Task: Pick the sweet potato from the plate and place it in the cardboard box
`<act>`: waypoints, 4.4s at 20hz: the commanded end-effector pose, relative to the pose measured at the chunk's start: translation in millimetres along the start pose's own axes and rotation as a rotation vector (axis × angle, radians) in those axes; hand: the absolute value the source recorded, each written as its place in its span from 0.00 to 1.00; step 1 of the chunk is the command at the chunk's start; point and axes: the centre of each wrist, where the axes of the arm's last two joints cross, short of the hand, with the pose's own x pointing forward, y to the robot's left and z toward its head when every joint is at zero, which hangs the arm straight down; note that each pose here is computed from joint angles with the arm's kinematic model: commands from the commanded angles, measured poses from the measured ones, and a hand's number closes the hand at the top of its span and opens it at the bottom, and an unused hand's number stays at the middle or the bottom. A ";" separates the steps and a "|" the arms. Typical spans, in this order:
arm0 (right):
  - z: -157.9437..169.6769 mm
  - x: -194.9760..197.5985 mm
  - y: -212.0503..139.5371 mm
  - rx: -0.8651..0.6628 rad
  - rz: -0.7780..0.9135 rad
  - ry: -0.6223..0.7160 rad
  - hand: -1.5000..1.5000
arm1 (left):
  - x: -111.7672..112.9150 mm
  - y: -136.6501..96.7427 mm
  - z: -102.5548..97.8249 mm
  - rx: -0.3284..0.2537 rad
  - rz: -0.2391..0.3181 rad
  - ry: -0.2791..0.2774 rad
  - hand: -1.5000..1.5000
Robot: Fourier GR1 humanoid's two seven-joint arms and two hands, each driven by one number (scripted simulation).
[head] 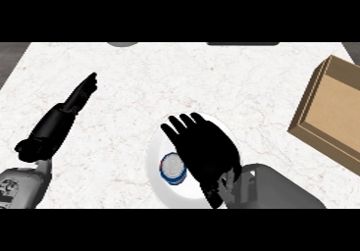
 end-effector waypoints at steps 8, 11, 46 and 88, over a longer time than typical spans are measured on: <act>-32.3 -18.0 16.1 0.041 0.072 0.068 0.00 | -4.7 -3.2 -2.4 0.005 -0.004 -0.008 0.50; -26.8 -9.0 47.7 0.041 0.060 0.068 0.00 | -4.7 10.9 6.4 0.003 0.005 -0.003 0.50; -70.5 -69.8 88.1 -0.123 0.133 -0.122 1.00 | -11.0 -16.7 -6.5 -0.008 -0.010 0.004 0.50; 171.3 -332.9 -47.9 -0.761 -0.272 0.455 1.00 | -10.5 -2.7 -0.5 -0.017 -0.002 -0.026 0.50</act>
